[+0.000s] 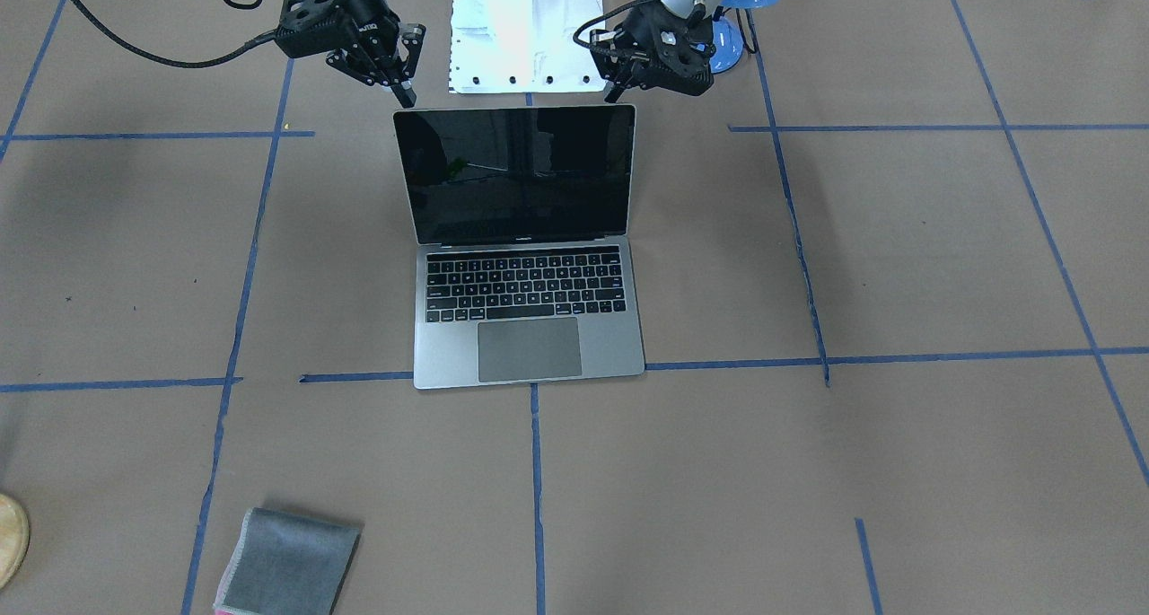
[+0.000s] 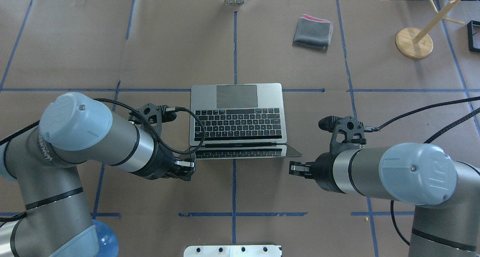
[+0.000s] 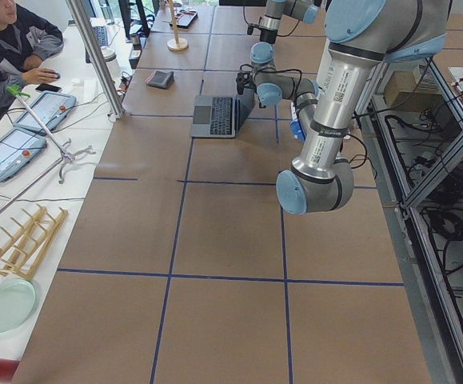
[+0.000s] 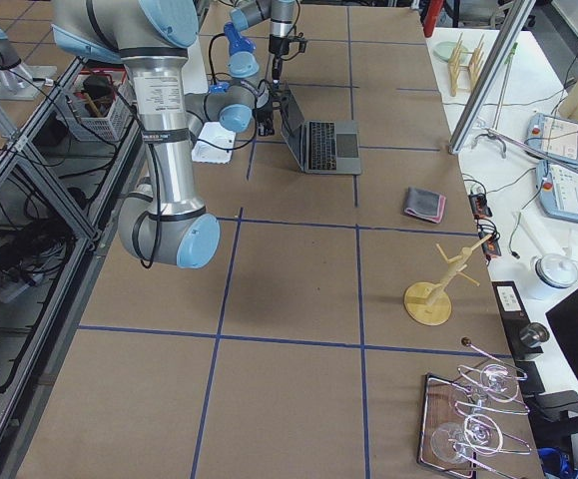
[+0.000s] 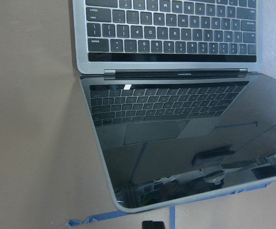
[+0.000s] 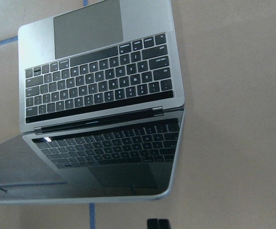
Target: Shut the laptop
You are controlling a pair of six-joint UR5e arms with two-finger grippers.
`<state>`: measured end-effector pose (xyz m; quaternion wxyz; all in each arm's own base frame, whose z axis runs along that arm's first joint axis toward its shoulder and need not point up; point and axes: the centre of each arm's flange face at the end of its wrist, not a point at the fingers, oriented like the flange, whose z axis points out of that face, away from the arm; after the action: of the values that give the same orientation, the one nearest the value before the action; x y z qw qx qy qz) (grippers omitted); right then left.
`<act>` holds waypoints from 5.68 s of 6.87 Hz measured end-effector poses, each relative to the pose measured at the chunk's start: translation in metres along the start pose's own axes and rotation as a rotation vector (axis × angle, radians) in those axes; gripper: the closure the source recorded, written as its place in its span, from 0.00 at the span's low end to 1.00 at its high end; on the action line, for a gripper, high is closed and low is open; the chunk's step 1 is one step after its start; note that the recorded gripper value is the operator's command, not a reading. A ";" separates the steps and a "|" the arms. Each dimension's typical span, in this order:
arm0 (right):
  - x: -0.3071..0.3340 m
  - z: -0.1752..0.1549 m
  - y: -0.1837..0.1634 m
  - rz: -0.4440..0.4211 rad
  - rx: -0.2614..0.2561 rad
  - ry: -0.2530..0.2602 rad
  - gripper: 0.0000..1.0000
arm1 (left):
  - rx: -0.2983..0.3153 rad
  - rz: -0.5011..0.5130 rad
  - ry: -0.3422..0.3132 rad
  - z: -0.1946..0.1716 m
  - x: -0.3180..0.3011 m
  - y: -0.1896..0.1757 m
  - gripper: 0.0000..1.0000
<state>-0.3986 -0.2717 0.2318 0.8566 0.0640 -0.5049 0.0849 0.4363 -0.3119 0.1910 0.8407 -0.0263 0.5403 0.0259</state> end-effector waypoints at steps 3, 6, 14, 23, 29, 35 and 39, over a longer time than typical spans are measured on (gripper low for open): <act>-0.003 -0.001 -0.006 0.007 0.015 0.015 1.00 | 0.002 -0.001 -0.001 0.000 0.000 -0.001 1.00; -0.005 0.006 -0.019 0.011 0.035 0.024 1.00 | 0.029 -0.015 -0.002 -0.009 -0.004 -0.014 1.00; -0.025 0.023 -0.070 0.039 0.100 0.039 1.00 | 0.124 -0.077 -0.023 -0.024 -0.001 -0.081 1.00; -0.042 0.074 -0.170 0.064 0.167 0.153 1.00 | 0.177 -0.146 -0.089 -0.003 0.004 -0.167 1.00; -0.049 0.185 -0.223 0.053 0.113 0.330 1.00 | 0.198 -0.195 -0.177 0.091 -0.025 -0.245 1.00; -0.060 0.153 -0.261 0.108 -0.006 0.232 0.00 | 0.215 -0.209 -0.184 0.101 -0.025 -0.276 0.00; 0.077 0.077 -0.304 -0.060 -0.052 0.299 0.00 | 0.132 -0.126 -0.202 0.004 -0.151 -0.307 0.00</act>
<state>-0.3643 -0.5780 0.3289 0.9257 0.0432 -0.3717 0.0549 0.3993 -0.6204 0.3346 0.8907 -0.0021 0.4506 -0.0599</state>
